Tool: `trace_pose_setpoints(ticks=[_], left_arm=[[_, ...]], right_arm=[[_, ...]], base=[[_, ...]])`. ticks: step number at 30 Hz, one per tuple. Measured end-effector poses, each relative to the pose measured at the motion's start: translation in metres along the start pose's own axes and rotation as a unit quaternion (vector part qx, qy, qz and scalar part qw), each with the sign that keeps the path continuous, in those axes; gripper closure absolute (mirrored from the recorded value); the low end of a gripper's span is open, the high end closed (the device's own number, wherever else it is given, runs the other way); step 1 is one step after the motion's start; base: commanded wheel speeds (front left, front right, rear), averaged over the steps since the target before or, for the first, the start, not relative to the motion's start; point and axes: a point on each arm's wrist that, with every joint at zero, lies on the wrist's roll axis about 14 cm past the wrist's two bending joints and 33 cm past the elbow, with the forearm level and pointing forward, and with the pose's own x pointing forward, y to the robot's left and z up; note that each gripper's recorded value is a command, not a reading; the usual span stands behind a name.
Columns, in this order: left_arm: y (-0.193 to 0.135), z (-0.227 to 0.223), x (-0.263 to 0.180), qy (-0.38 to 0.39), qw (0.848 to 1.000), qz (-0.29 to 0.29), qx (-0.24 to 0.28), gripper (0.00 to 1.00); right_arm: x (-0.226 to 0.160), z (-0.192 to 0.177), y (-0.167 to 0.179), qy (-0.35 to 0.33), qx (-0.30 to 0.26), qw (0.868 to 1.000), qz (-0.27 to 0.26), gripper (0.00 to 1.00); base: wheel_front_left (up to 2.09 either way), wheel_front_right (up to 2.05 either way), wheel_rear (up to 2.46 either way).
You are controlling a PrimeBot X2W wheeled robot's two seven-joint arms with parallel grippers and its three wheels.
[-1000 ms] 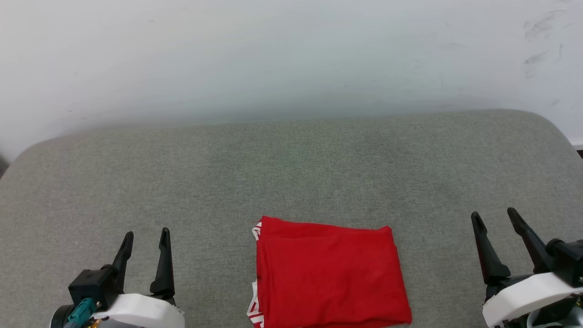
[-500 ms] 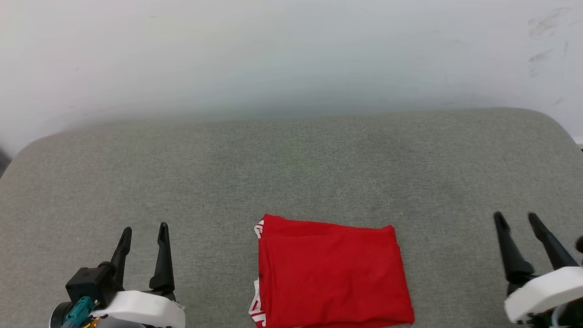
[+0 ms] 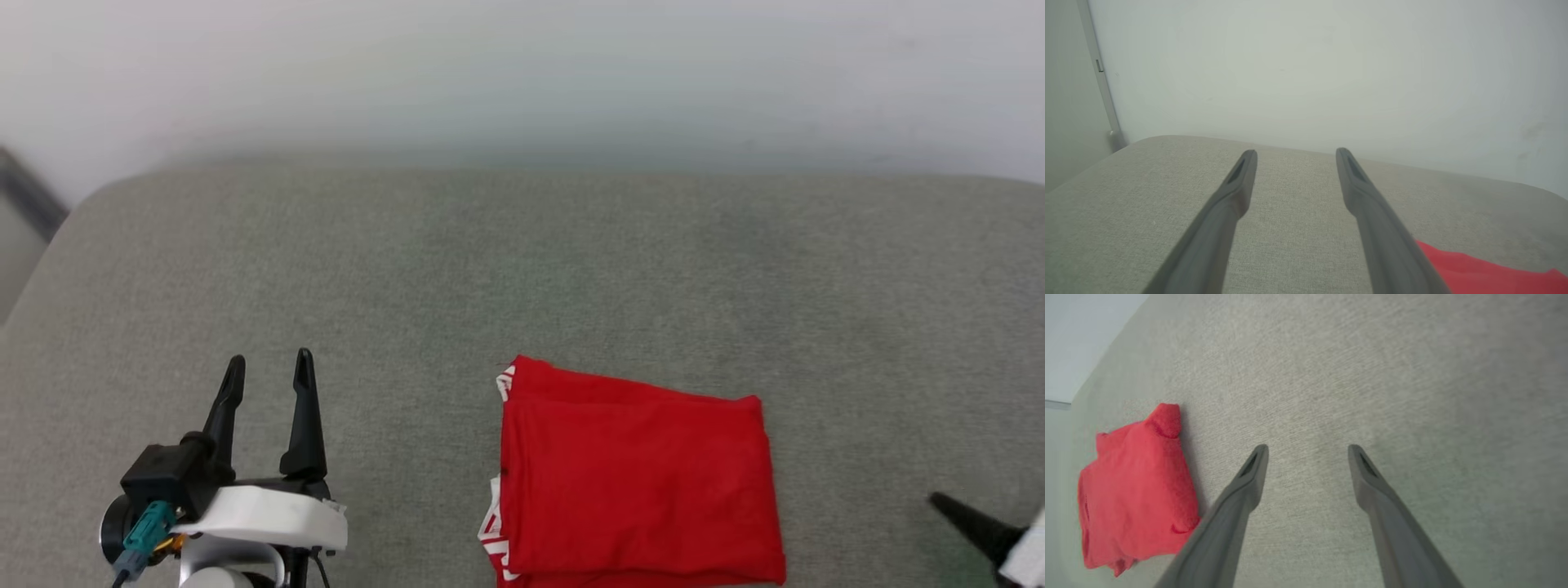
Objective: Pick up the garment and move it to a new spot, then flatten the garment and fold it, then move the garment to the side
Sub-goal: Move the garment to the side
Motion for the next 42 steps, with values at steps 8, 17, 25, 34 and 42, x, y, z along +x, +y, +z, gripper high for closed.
trace_pose_setpoints(ticks=[8,17,25,34,42], left_arm=[[0.011,-0.012,0.012,0.01,1.0,0.018,0.003,0.0],[0.024,-0.023,0.015,0.024,0.999,0.031,0.005,0.0],[0.019,-0.022,0.016,0.02,1.0,0.017,0.014,0.0],[-0.009,-0.022,0.025,0.018,0.999,-0.034,0.017,0.0],[-0.076,-0.03,0.048,0.021,0.991,-0.133,0.007,0.0]], right_arm=[[0.044,-0.052,0.088,0.154,0.084,0.975,0.134,0.0],[0.072,-0.085,0.128,0.245,0.116,0.945,0.182,0.06],[0.067,-0.083,0.145,0.224,0.083,0.95,0.199,1.0],[0.05,-0.039,0.1,0.122,-0.085,0.983,0.109,1.0],[0.025,0.001,0.028,0.042,-0.135,0.99,-0.003,1.0]], base=[[0.0,0.0,0.0],[0.0,0.0,0.0],[0.0,0.0,0.0],[0.0,0.0,0.0],[0.0,0.0,0.0]])
